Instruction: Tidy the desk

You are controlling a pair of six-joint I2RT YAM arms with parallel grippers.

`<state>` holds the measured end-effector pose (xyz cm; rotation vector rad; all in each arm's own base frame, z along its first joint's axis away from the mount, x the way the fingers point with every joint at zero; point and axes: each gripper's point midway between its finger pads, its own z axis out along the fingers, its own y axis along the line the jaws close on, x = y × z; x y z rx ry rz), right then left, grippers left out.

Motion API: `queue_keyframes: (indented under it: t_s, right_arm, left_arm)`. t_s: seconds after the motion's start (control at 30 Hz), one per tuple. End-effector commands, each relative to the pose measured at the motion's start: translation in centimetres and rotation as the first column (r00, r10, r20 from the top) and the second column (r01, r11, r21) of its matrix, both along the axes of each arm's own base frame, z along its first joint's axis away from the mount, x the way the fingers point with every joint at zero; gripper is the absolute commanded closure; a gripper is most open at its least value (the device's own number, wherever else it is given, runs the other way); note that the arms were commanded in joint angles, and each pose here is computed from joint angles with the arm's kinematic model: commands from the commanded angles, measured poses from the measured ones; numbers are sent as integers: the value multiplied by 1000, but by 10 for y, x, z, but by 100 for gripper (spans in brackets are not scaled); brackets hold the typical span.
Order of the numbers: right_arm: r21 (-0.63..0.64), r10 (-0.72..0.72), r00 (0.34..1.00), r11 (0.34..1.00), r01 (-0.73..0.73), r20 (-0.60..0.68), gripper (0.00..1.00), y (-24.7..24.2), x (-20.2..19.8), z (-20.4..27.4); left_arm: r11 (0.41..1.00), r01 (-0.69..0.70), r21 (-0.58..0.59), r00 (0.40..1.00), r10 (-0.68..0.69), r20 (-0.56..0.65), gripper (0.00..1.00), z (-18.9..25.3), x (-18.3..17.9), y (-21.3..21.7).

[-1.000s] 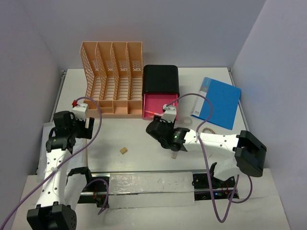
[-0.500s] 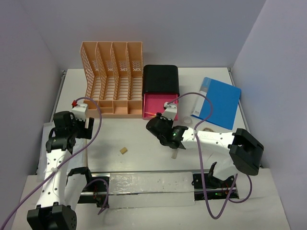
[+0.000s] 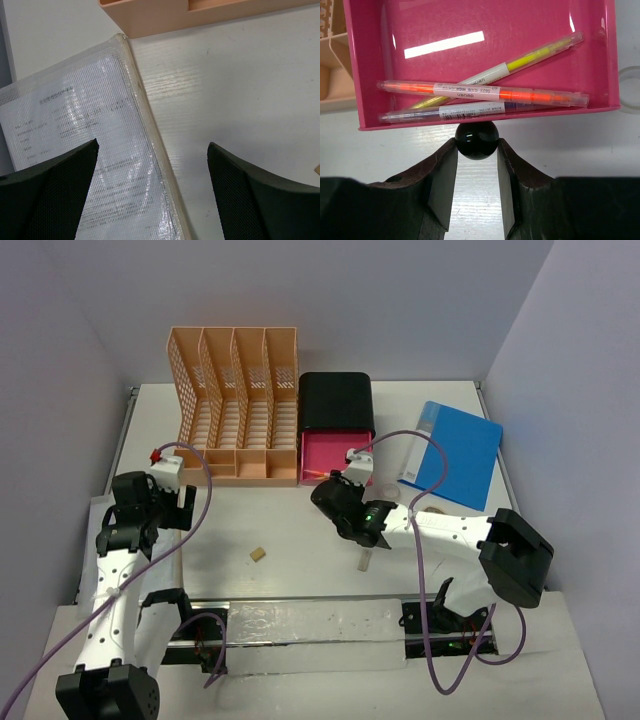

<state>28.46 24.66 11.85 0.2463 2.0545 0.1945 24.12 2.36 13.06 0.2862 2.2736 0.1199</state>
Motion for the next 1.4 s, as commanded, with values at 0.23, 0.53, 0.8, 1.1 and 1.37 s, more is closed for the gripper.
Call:
queue_keyframes:
  t_s: [0.23, 0.53, 0.8, 1.1, 1.37]
  right_arm:
    - [98, -44, 987, 995, 29, 156, 66, 6, 23, 62]
    - [82, -48, 987, 996, 35, 154, 65, 8, 46, 64]
    - [65, -29, 984, 998, 18, 176, 64, 18, 90, 76]
    - [38, -34, 982, 999, 28, 187, 64, 15, 129, 78]
    - [27, -38, 981, 999, 33, 189, 60, 16, 140, 77]
  left_arm:
    - [1000, -18, -7, 1000, 18, 10, 5, 3, 4, 2]
    - [1000, -19, -15, 1000, 19, 9, 5, 4, 6, 1]
    - [998, -35, -42, 998, 37, 49, 6, 16, 19, 0]
    - [998, -40, -53, 998, 43, 55, 9, 18, 25, 0]
    - [998, -30, -56, 999, 32, 34, 9, 14, 26, -1]
